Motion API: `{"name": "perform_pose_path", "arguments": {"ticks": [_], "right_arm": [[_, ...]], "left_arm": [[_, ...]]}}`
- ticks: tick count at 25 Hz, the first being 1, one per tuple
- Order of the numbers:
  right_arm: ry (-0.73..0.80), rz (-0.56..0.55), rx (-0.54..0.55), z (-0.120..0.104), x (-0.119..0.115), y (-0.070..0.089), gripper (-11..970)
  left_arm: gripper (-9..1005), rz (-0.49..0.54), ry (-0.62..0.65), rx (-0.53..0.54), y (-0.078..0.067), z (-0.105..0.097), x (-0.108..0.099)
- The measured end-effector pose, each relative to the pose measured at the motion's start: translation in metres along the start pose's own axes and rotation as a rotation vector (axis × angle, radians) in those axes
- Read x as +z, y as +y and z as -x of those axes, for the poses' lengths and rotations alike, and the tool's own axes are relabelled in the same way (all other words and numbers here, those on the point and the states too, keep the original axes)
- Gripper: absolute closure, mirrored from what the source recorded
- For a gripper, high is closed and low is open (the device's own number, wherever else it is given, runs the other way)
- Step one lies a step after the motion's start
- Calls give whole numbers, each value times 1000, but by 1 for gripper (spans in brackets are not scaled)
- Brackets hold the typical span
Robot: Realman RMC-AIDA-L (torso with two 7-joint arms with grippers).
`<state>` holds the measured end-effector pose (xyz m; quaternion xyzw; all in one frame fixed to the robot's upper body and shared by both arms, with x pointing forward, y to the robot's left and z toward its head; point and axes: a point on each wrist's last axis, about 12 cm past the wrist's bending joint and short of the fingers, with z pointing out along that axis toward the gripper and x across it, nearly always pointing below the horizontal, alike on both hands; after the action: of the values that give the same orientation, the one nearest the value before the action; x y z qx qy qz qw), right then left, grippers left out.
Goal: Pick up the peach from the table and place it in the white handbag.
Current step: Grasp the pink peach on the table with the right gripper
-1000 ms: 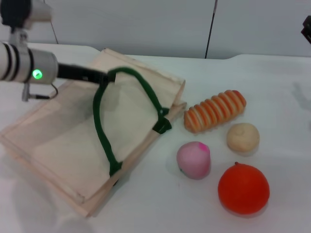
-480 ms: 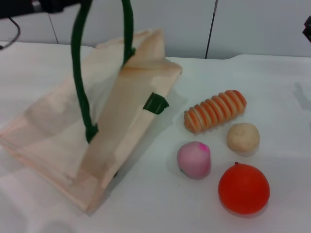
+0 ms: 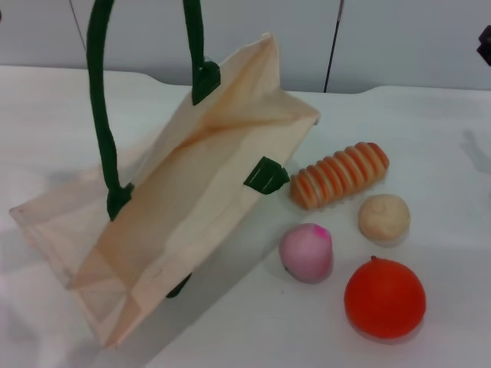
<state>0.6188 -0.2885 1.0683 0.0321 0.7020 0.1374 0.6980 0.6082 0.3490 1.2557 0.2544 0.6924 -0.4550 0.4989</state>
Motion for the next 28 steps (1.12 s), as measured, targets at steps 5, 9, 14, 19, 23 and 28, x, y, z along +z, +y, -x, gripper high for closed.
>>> {"name": "perform_pose_path", "arguments": {"ticks": [5,9,14,19,23,28], "right_arm": [[40,148,62,10,7,5,65],[57,301,106,37,8,-1,65],[169,538,-27,79,3,-13,65],[300,764,-135,102,-6,-13,65],[376,966,-188,97,-19,8,66],[484,1130,-246,80,-22,42,66]], "left_arm": [[870,22,3,-9,2,-3,-4],[867,31,3,-14,3,-5,-7],[863,45,6,-18,4,-6,-8],[859,49,17,-25,4,-7,-8],[856,54,20,-26,5,-7,-8],[852,64,21,-32,6,-9,-10]]}}
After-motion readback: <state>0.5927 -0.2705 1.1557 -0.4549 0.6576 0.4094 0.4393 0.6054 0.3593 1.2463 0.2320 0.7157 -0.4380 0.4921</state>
